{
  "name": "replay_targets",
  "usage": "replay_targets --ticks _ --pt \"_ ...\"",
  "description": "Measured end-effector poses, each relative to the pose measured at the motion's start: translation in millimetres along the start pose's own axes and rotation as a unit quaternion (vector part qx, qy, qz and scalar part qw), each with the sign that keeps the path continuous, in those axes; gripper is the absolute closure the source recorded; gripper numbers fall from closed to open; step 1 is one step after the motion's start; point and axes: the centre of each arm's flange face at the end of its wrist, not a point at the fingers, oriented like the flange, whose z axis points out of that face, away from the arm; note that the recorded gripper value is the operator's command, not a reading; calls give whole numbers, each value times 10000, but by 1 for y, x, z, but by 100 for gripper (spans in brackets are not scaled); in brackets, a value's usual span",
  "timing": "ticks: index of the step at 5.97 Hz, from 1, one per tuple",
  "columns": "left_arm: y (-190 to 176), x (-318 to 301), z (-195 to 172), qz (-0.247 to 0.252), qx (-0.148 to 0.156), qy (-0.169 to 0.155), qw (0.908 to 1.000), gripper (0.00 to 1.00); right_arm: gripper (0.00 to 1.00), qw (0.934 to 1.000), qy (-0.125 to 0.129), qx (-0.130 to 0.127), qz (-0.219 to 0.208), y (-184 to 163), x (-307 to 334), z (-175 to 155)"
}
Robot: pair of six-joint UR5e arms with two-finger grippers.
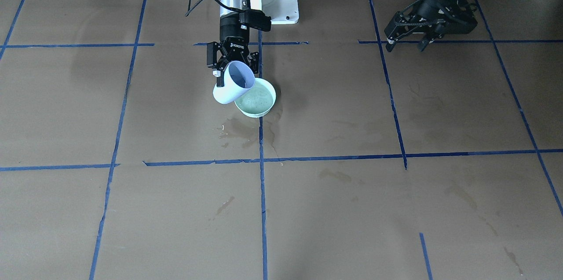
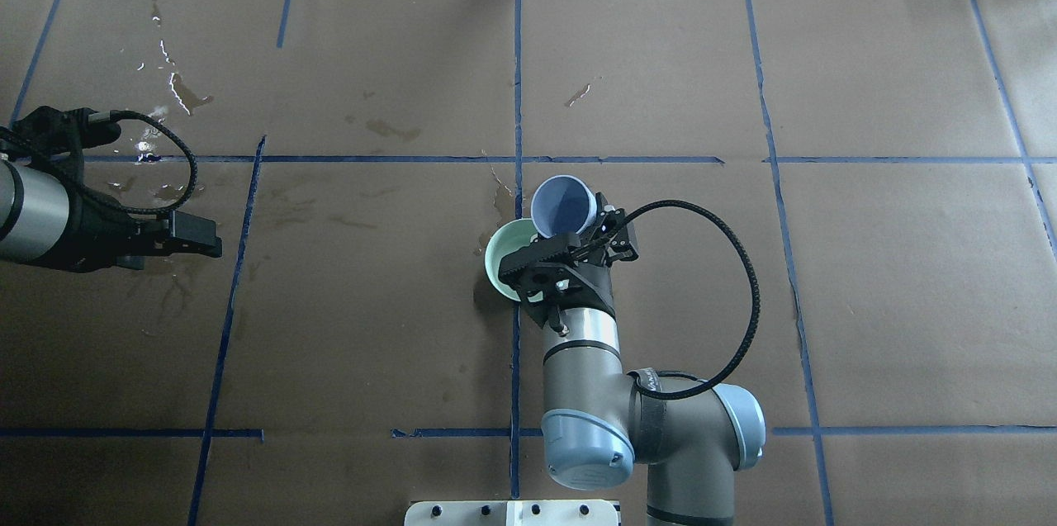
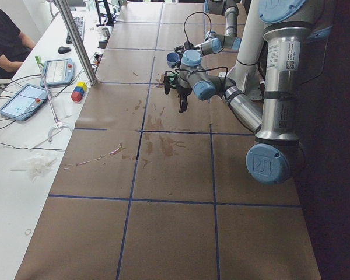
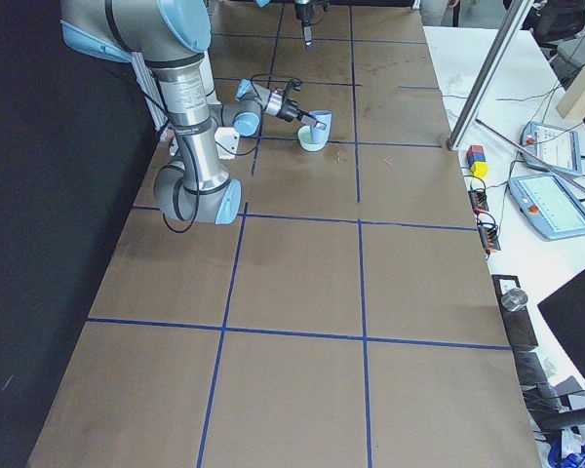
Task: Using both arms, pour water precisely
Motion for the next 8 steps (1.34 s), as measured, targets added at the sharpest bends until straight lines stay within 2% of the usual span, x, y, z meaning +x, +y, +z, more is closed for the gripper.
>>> replay_targets --ticks 1,2,4,5,6,8 --pt "0 0 0 1 -3 -1 10000 0 100 9982 -87 45 586 0 10 1" --pt "0 0 1 2 -4 -1 10000 0 100 9936 -175 55 1118 0 29 -2" --pt "0 0 1 0 -6 -6 10000 0 100 9798 -348 73 1968 14 83 -1" --pt "0 0 1 -2 -8 -11 10000 0 100 9745 -399 127 2205 32 114 5" --pt "0 0 2 -1 -12 -13 10000 0 100 9721 -383 179 2308 50 144 11" --pt "1 -2 3 -4 -19 -27 10000 0 100 9727 -212 174 2303 72 198 26"
